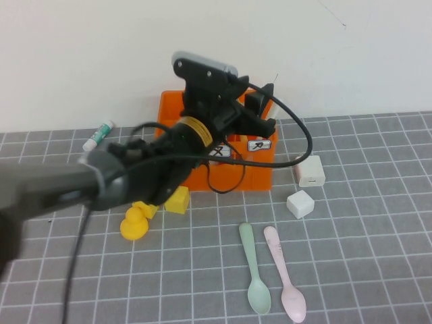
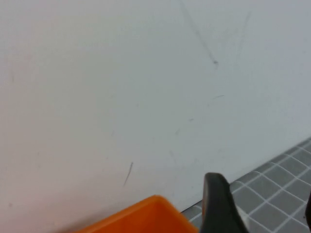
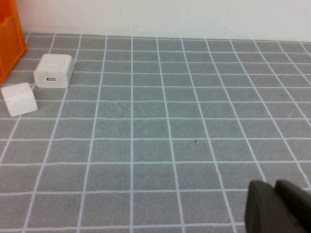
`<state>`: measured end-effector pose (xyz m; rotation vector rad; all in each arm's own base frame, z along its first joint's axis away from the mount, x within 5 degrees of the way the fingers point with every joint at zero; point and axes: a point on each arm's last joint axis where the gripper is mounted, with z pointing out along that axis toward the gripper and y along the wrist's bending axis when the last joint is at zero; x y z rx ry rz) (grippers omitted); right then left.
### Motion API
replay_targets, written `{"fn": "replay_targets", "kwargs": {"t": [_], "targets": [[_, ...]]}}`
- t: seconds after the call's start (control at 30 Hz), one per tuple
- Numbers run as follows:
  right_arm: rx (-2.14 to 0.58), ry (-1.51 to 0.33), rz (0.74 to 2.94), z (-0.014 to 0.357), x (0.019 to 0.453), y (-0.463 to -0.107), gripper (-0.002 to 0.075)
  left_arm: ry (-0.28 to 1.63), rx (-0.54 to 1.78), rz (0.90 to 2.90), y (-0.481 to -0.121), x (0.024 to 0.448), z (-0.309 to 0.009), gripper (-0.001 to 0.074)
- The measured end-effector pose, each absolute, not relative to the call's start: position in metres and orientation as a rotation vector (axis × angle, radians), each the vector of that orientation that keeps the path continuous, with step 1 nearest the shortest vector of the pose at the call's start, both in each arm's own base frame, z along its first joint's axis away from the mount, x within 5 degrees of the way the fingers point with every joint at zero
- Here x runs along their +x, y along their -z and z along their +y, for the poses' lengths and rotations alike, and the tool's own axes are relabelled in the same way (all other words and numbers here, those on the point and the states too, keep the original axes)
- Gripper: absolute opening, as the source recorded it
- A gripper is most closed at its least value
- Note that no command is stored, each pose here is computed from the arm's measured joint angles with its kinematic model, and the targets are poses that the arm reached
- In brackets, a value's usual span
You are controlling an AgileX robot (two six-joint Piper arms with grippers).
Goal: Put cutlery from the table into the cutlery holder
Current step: Place the knife on the box, then pick up the spoon
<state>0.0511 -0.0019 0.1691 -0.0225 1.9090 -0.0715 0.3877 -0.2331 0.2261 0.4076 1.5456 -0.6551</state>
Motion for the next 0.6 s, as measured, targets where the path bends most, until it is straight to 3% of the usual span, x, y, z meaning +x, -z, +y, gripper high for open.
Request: {"fn": "replay_targets", "kwargs": {"t": [0.1, 0.2, 0.27, 0.6], "targets": [[-0.022, 0.072, 1.909, -0.002, 0.051, -0.169, 0.0029, 0.623, 0.479, 1.534, -0.253, 0.369, -0.225, 0.0291], [-0.022, 0.072, 1.909, -0.002, 0.051, -0.169, 0.0029, 0.585, 0.535, 1.509, -0.286, 0.341, -0.211, 0.0126], [-0.022, 0.072, 1.909, -0.002, 0.051, -0.169, 0.0029, 0.561, 0.559, 1.481, -0.308, 0.316, -0.198, 0.0054], [-0.022, 0.072, 1.909, -0.002, 0.051, -0.169, 0.0029, 0.522, 0.573, 1.386, -0.328, 0.186, -0.125, 0.0001]]}}
